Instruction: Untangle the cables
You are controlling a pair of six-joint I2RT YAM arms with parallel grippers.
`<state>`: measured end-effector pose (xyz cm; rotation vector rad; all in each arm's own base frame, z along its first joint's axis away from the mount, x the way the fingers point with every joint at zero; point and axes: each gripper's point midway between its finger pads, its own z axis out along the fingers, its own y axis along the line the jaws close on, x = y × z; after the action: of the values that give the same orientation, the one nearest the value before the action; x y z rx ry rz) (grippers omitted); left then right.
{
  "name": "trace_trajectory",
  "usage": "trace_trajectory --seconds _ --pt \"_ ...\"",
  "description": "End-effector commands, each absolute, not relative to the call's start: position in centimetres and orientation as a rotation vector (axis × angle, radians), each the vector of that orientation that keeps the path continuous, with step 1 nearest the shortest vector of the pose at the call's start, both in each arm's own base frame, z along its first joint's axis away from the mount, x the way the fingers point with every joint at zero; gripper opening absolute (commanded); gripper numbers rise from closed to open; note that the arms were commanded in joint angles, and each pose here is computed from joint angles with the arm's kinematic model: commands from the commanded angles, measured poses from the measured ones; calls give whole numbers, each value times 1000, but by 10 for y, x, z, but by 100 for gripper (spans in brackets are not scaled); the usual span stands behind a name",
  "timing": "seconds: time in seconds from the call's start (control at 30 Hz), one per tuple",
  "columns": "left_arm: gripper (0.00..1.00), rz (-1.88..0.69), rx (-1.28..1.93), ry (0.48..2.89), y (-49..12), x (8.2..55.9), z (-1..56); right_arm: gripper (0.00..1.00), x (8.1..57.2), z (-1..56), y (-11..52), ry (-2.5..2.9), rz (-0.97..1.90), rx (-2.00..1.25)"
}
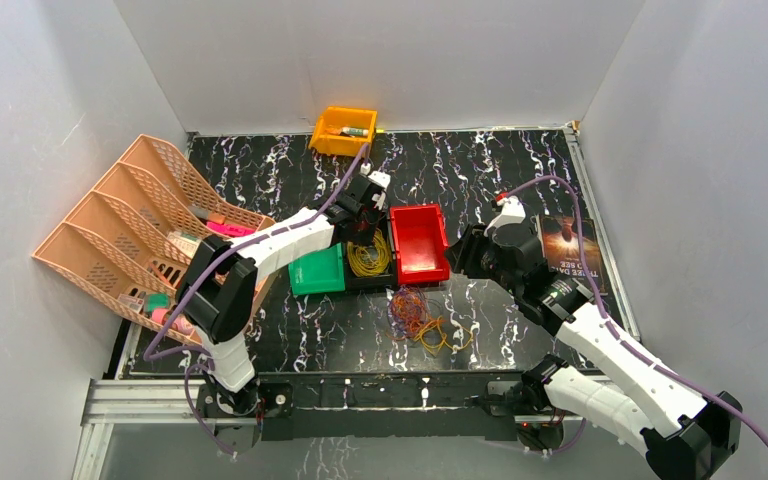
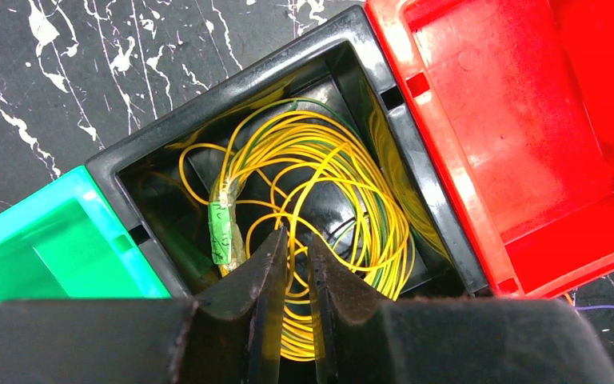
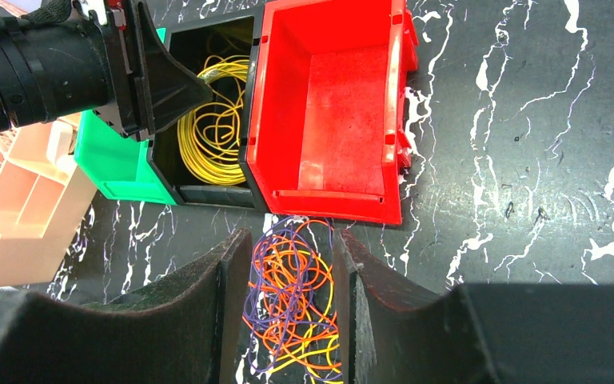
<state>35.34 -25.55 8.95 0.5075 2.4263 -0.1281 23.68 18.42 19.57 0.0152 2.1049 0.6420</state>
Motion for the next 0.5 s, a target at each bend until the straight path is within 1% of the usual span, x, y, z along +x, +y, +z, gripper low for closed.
trace_trajectory --seconds 0.0,0.1,0.2,0.33,0.47 --pt "12 -108 494 2400 -250 358 103 50 239 197 183 2090 640 11" --pt "0 -102 491 2413 -250 358 96 51 238 197 183 2090 644 13" --pt "0 -101 494 2445 -252 356 78 50 237 196 183 2093 645 12" --pt "0 -16 505 2502 -241 353 47 51 237 196 184 2094 647 10" --pt "0 19 501 2498 -236 354 46 51 238 194 187 2100 658 3"
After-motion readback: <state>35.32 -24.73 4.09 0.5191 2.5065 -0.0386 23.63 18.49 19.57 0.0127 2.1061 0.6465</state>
